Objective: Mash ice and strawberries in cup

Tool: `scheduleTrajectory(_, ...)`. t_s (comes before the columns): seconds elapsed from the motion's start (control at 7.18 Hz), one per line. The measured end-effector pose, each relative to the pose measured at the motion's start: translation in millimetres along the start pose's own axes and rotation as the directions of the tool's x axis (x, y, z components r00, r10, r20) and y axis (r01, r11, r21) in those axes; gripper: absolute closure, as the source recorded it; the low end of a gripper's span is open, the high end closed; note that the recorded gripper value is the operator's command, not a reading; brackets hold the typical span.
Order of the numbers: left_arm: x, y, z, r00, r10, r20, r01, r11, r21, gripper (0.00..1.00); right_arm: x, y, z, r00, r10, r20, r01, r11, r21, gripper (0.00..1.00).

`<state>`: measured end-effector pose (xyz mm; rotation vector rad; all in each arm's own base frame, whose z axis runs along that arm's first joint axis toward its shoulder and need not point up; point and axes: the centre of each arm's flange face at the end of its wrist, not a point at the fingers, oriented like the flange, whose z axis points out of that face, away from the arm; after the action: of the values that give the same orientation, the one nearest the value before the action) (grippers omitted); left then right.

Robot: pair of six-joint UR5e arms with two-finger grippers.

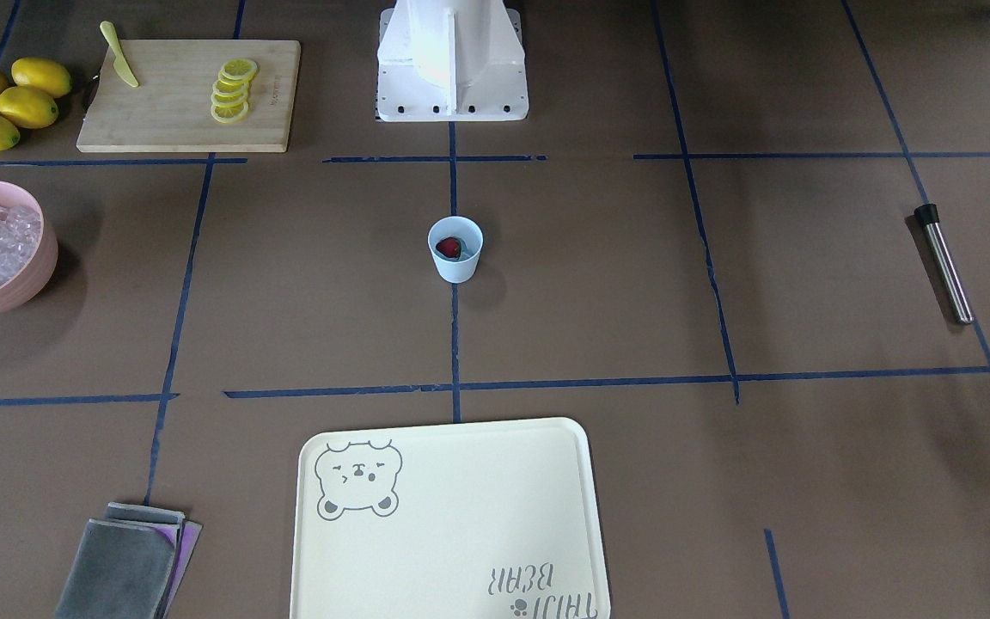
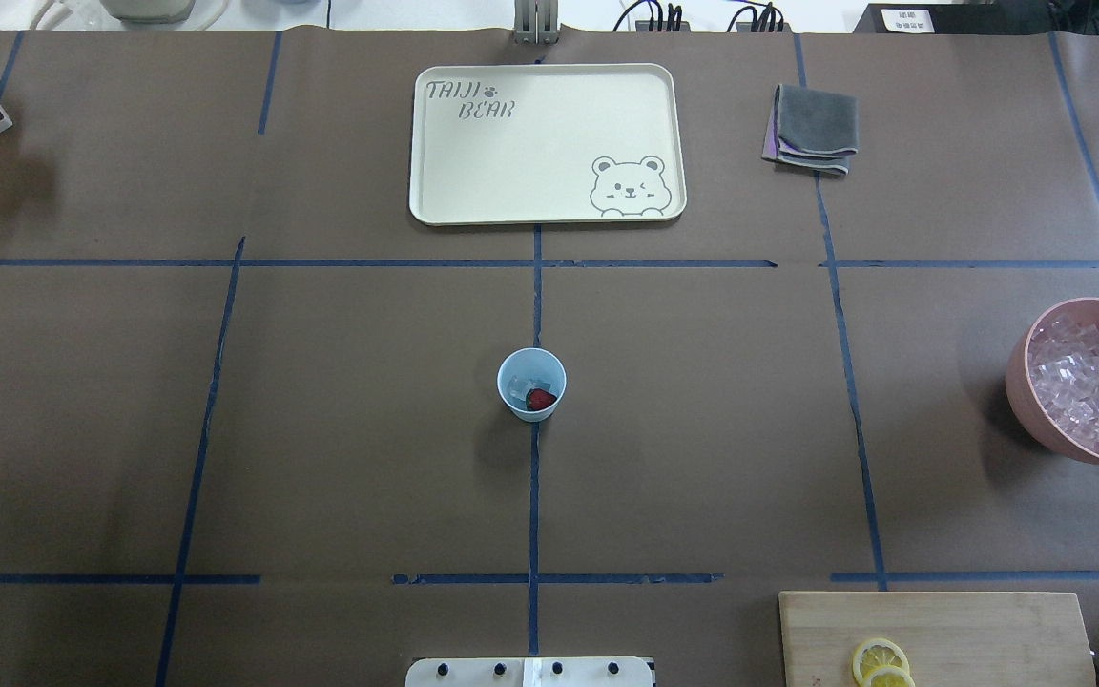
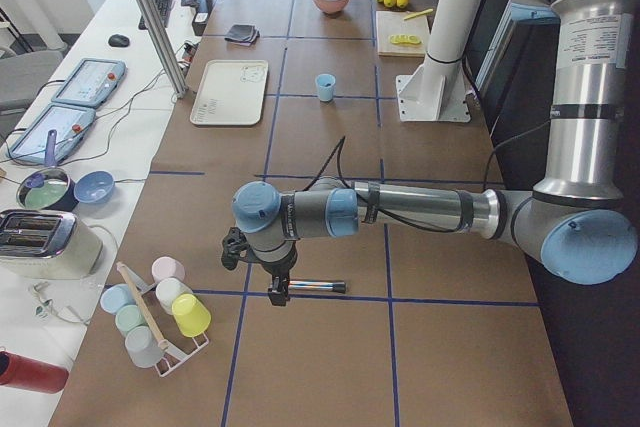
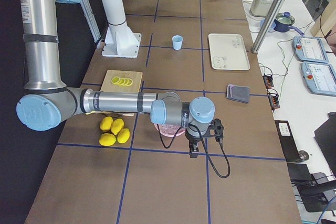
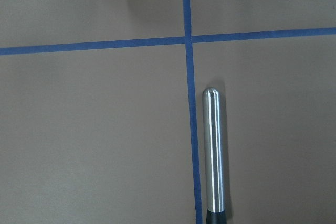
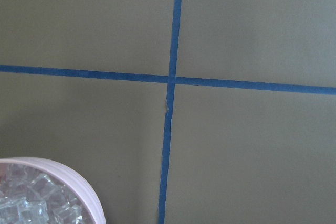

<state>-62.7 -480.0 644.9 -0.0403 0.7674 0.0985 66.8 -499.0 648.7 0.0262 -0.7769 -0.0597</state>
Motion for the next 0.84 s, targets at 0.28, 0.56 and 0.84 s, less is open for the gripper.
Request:
scheduleTrajectory(0.28, -0.7, -0.2, -0.7, 1.000, 0.002, 0.008, -0.002, 1.000, 0.001, 0.00, -2.7, -9.3, -4.6, 1.000, -0.009, -0.018, 0.009, 1.000, 0.006, 0.00)
scheduleTrajectory(0.56, 1.6, -0.7, -3.2, 1.000, 0.006, 0.007, -0.006, 1.000, 0.006, 0.00, -3.3, -16.2, -4.4, 1.000, -0.006, -0.011, 0.006, 1.000, 0.001, 0.00)
scheduleTrajectory(0.84, 2.8, -0.9, -4.5, 1.000, 0.008, 0.007, -0.008, 1.000, 0.009, 0.00, -6.5, -16.7, 5.4, 1.000, -0.027, 0.003, 0.027, 0.999, -0.019, 0.00)
